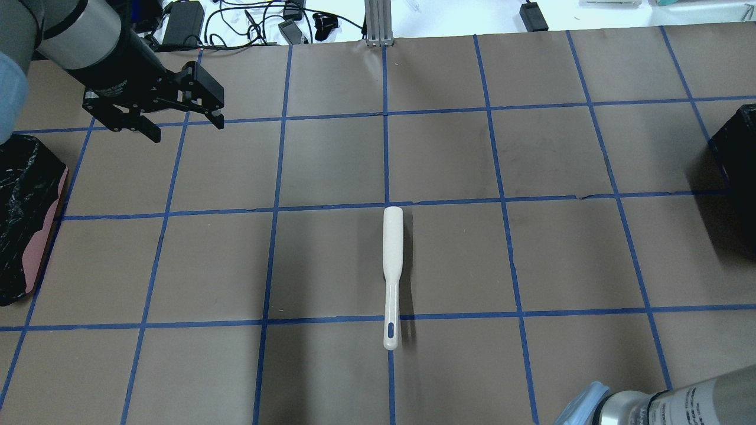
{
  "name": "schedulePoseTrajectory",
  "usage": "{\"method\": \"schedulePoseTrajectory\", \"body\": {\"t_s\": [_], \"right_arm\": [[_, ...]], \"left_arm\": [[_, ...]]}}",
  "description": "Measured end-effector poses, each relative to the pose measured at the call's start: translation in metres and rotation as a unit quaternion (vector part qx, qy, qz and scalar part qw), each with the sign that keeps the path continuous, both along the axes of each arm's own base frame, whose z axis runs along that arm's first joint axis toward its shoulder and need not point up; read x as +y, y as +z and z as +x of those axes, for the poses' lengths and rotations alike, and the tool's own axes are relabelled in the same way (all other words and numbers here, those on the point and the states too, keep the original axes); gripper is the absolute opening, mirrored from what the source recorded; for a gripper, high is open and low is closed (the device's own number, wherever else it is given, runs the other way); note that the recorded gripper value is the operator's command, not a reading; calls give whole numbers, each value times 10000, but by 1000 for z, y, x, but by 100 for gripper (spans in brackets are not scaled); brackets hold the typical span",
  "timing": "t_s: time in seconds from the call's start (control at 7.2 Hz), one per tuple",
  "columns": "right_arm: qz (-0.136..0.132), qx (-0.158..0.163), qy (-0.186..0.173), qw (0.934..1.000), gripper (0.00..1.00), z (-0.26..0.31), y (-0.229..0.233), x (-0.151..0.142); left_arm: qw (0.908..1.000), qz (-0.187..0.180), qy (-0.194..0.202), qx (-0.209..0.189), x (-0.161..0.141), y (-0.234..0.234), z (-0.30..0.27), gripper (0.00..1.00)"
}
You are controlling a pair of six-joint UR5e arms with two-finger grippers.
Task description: Sweep and dump trash in nearest bin
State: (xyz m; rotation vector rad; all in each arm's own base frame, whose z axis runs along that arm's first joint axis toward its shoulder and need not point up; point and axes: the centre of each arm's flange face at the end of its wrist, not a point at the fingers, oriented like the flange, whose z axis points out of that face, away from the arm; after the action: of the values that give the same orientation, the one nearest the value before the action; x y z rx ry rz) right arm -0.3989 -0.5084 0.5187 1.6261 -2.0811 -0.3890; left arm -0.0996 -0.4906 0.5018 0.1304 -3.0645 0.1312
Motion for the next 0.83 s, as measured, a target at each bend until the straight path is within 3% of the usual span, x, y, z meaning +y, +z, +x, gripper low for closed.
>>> {"method": "schedulePoseTrajectory", "body": {"t_s": [0.28, 0.42, 0.69, 0.83], "right_arm": [[-254, -612, -199, 9976, 0, 82, -15, -48], [-410, -1045, -453, 9926, 0, 125, -28, -68], [-768, -1961, -1327, 9685, 0, 215, -60, -96], [-875, -2176, -1686, 9574, 0, 261, -69, -107]], "left_arm": [[9987, 149, -302, -373, 13, -3, 6, 100], [9984, 175, -326, -418, 15, -3, 7, 100], [9982, 196, -375, -431, 14, -4, 0, 100], [9979, 207, -425, -437, 14, -5, -8, 100]]}}
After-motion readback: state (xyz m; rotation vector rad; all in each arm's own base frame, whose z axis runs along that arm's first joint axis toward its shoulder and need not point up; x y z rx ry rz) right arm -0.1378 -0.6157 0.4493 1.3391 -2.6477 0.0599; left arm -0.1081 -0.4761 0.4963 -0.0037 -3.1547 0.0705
